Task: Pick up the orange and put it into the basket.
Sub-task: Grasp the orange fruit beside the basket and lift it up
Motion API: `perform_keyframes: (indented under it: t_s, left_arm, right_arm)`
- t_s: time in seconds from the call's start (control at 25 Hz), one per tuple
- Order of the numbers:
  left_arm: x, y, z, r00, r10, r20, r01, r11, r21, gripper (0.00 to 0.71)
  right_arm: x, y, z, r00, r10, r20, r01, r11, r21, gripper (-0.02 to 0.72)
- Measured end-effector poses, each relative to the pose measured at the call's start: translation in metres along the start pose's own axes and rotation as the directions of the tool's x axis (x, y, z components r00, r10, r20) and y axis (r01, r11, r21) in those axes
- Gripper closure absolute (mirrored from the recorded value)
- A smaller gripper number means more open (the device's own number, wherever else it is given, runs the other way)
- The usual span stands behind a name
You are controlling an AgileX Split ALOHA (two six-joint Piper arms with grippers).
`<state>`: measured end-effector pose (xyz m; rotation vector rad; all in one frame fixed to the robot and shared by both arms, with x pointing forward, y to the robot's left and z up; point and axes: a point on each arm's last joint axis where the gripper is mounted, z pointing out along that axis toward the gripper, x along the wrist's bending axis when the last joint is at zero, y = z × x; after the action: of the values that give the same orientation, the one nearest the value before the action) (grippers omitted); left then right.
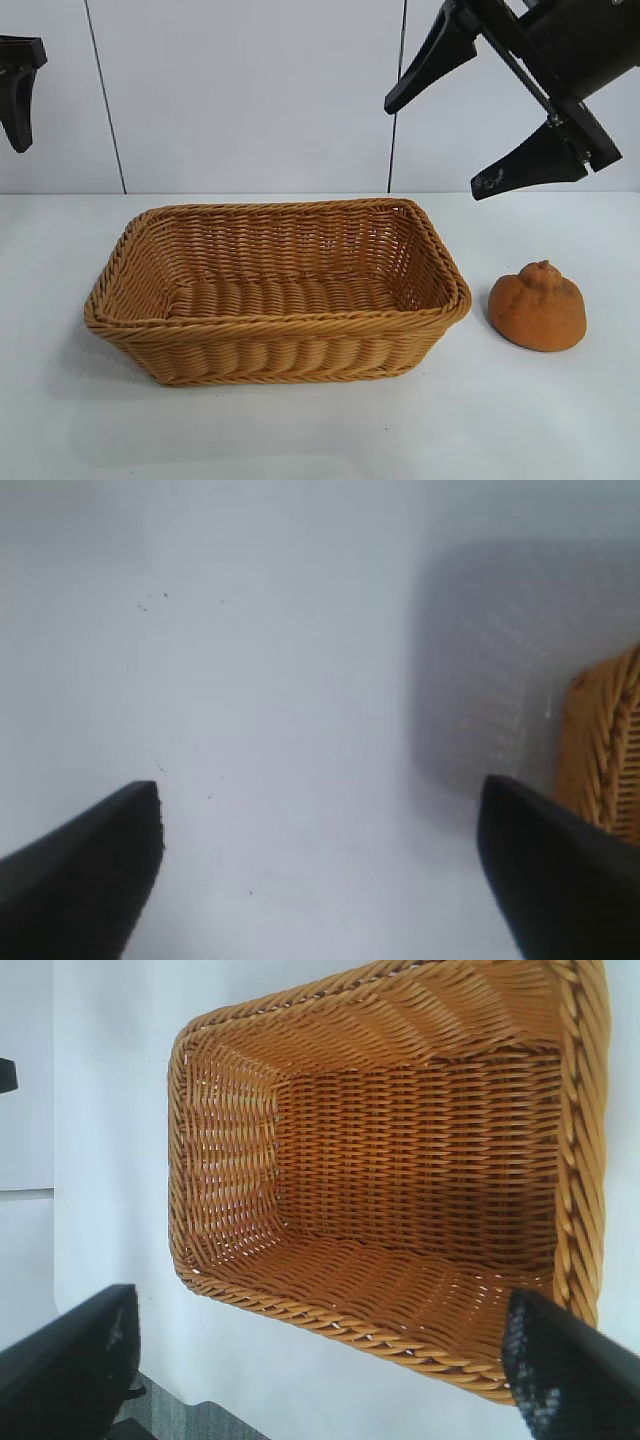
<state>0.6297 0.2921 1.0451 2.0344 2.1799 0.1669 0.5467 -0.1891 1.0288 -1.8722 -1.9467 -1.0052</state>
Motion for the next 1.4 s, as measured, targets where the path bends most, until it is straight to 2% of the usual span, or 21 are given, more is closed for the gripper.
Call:
perform_keyframes:
  t_s: [0.32,0.48,0.68,0.92,1.12,1.24,1.4]
  left_arm:
    - [0.009,-0.089,-0.034,0.998,0.052,-0.022,-0.051,0.998,0.034,0.098]
    - [0.014,-0.142,-0.053,0.997,0.072,-0.021,-0.072,0.997,0.008,0.098]
    - [0.02,-0.211,-0.058,0.996,0.09,-0.021,-0.091,0.995,-0.037,0.098]
    - [0.026,-0.278,-0.055,0.996,0.085,-0.019,-0.087,0.956,-0.282,0.098]
    - [0.029,-0.317,-0.057,0.996,0.085,-0.018,-0.085,0.902,-0.423,0.098]
    - [0.031,-0.333,-0.065,0.996,0.085,-0.018,-0.082,0.851,-0.519,0.098]
    - [0.032,-0.35,-0.073,0.996,0.086,-0.017,-0.078,0.781,-0.62,0.098]
  right_arm:
    - [0.0,0.0,0.0,1.0,-0.002,0.004,0.002,1.0,0.003,0.029]
    - [0.0,0.0,0.0,1.0,-0.001,0.004,0.001,1.0,0.004,0.029]
    - [0.0,0.0,0.0,1.0,-0.001,0.004,0.001,1.0,0.004,0.029]
    - [0.0,0.0,0.0,1.0,-0.001,0.004,0.001,1.0,0.004,0.029]
    - [0.005,0.006,-0.007,0.998,-0.054,0.026,0.053,0.999,0.001,0.029]
    - [0.009,0.016,-0.017,0.992,-0.098,0.082,0.099,0.995,-0.004,0.029]
    - [0.008,0.028,-0.033,0.961,-0.136,0.239,0.141,0.99,-0.004,0.029]
